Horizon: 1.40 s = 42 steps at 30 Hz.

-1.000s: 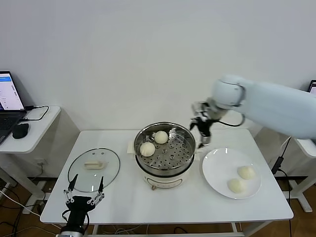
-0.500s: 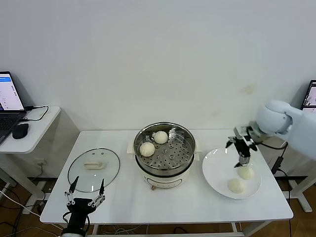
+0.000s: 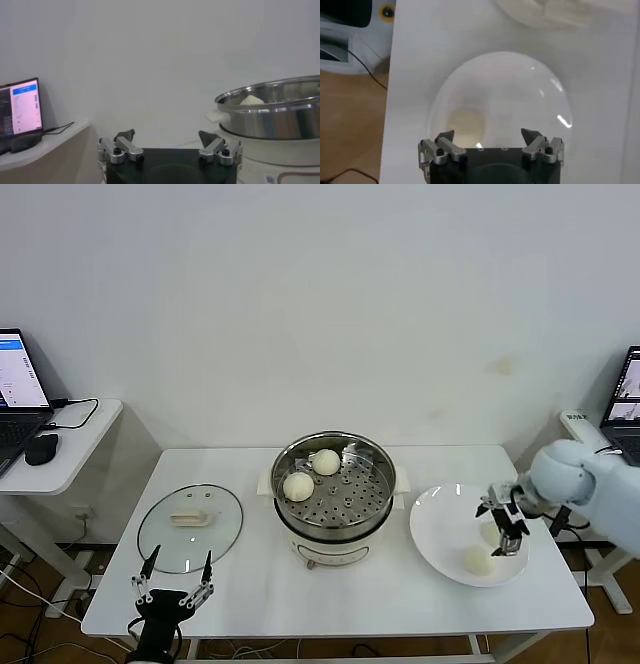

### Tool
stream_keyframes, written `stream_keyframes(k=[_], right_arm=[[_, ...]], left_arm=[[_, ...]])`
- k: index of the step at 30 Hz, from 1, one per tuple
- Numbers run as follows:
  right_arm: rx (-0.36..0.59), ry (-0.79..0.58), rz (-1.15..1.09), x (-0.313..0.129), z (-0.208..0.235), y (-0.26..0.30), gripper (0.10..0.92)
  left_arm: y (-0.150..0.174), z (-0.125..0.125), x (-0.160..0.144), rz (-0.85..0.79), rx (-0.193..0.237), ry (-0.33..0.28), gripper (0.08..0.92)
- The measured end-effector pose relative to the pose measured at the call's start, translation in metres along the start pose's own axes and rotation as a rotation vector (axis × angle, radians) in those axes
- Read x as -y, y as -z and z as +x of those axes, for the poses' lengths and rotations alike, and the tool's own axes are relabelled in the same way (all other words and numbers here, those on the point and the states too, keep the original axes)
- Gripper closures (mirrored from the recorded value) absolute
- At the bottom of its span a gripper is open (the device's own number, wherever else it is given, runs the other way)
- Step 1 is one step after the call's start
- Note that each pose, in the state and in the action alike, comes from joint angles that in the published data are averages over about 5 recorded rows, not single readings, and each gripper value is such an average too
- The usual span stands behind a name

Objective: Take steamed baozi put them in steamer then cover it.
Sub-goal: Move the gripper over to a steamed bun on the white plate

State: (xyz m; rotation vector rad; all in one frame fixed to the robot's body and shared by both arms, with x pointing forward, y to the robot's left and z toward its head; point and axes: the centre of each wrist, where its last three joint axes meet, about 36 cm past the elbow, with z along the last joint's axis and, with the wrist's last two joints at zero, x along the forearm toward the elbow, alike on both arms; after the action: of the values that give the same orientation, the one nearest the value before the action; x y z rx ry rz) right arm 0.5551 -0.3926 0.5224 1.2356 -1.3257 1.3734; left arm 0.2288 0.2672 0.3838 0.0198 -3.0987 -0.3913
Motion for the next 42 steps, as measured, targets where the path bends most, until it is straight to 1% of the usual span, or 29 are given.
stream_keyframes(k=[7, 17, 20, 33, 42], right_arm=[[-0.001, 0.011, -0.025, -0.008, -0.027, -0.007, 0.199], [-0.008, 0.013, -0.044, -0.014, -0.053, -0.009, 0.206], [-0.009, 0.006, -0.046, -0.014, -0.059, -0.008, 0.229], [-0.009, 0.001, -0.058, -0.014, -0.068, -0.003, 0.389], [-0.005, -0.008, -0.059, -0.007, -0.055, -0.005, 0.427]], left_arm=[[-0.001, 0.0, -0.001, -0.002, -0.003, 0.002, 0.177], [-0.005, -0.002, -0.002, -0.002, -0.007, 0.008, 0.177], [-0.005, -0.002, -0.002, -0.002, -0.007, 0.009, 0.177], [-0.006, -0.003, -0.002, 0.001, -0.006, 0.013, 0.177], [-0.005, -0.003, -0.002, 0.002, -0.004, 0.014, 0.177]])
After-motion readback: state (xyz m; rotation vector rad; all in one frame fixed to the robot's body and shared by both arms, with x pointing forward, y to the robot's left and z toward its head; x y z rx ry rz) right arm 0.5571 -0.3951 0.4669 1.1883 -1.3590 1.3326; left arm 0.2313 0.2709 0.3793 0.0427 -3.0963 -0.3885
